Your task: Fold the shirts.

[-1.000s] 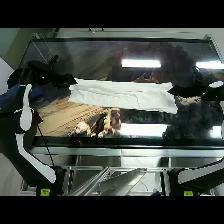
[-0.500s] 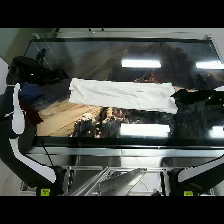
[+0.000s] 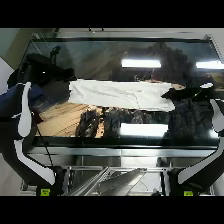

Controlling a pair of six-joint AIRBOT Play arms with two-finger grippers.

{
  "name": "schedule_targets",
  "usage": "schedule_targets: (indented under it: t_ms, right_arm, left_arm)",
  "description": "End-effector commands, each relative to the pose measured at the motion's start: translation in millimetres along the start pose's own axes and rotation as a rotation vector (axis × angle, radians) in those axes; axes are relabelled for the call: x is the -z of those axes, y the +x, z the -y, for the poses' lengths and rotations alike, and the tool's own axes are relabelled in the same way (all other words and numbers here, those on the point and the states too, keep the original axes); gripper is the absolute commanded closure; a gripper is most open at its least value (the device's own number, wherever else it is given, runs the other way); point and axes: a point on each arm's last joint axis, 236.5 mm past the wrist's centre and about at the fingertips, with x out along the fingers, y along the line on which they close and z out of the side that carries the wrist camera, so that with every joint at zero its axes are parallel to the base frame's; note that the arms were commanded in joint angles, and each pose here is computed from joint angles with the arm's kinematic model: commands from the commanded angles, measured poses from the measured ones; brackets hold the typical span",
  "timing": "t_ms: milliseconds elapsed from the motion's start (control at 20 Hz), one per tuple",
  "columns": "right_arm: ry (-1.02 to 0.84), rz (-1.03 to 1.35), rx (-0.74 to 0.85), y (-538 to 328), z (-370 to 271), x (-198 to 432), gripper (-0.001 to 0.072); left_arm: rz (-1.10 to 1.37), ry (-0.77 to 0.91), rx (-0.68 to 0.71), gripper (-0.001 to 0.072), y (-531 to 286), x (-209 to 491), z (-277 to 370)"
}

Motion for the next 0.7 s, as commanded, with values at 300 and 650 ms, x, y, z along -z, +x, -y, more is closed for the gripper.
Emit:
schedule_targets:
  t_ms: [300,650]
  right_arm:
    - [-0.100,-0.019,-0.159,-49.6,-95.6,-27.7,0.0694]
    - [-0.252,0.033,-0.196,-107.8,-177.4,-40.8,0.0695]
  left_arm:
    - [-0.077,0.115,0.289,0.0695,184.2,45.8,195.0]
    - [-0.095,0.040,0.311,0.0695,234.6,51.8,226.4]
